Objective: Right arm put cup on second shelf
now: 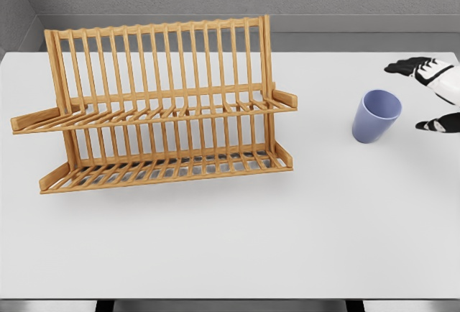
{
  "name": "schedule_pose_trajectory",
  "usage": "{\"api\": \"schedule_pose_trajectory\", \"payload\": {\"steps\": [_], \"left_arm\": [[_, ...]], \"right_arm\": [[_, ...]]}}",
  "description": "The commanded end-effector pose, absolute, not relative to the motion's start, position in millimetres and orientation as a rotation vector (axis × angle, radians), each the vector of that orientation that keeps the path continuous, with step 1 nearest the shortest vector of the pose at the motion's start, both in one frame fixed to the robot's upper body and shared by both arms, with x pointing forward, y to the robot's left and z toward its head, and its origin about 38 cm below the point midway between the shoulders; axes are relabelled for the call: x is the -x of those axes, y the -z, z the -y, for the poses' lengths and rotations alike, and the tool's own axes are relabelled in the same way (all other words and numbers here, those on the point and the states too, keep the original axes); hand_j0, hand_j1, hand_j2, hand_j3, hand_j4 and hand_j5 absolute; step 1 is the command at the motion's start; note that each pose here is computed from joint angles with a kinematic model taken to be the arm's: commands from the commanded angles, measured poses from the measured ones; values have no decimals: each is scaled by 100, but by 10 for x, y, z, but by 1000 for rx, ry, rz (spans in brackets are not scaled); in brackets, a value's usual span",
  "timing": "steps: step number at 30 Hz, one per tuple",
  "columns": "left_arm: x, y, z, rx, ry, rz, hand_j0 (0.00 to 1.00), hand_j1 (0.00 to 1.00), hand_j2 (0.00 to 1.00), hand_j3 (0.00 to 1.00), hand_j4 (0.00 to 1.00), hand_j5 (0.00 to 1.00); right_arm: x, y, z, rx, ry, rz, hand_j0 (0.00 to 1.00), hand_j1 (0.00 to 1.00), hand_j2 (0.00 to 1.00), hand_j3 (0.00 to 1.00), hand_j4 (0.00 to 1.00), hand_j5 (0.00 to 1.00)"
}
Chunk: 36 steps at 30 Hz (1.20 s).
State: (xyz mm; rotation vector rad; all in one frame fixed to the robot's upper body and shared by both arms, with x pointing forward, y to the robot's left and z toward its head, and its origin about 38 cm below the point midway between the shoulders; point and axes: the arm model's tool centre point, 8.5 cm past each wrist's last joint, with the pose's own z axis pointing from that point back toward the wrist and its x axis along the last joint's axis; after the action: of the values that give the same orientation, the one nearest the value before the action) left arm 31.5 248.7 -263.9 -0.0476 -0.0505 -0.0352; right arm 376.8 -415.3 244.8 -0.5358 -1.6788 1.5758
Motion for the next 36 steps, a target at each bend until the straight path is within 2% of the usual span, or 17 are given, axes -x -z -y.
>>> {"api": "schedule_pose_trajectory", "payload": {"steps": [1,3,6,10,13,16,21,36], "left_arm": [[-315,2639,-2488,47,35,51,100,100,100,100,100,100],[-315,2639,-2487,48,35,50,100,100,100,100,100,100],[-315,2639,-2488,47,35,51,100,100,100,100,100,100],[-315,2639,-2487,48,35,50,100,100,100,100,100,100],[-315,2639,-2487,48,35,50,100,100,100,100,100,100],[-315,2639,-2488,47,35,51,100,100,100,100,100,100],[-315,2639,-2487,48,35,50,100,100,100,100,100,100],[-315,2639,-2487,48,35,50,100,100,100,100,100,100]], "right_arm": [[-3766,-2454,4139,529,-1569,1687,100,100,100,100,100,100],[-3782,-2500,4245,554,-1534,1688,100,100,100,100,100,100],[-3767,-2339,4482,565,-1538,1573,100,100,100,100,100,100],[-3701,-2538,4607,477,-1832,1226,100,100,100,100,100,100],[-3936,-2824,4344,513,-1849,1345,100,100,100,100,100,100],[-4242,-2639,3994,417,-1906,1342,100,100,100,100,100,100],[-4325,-2497,4040,402,-1894,1293,100,100,100,100,100,100],[-4647,-2179,3815,331,-1900,1231,100,100,100,100,100,100]]}}
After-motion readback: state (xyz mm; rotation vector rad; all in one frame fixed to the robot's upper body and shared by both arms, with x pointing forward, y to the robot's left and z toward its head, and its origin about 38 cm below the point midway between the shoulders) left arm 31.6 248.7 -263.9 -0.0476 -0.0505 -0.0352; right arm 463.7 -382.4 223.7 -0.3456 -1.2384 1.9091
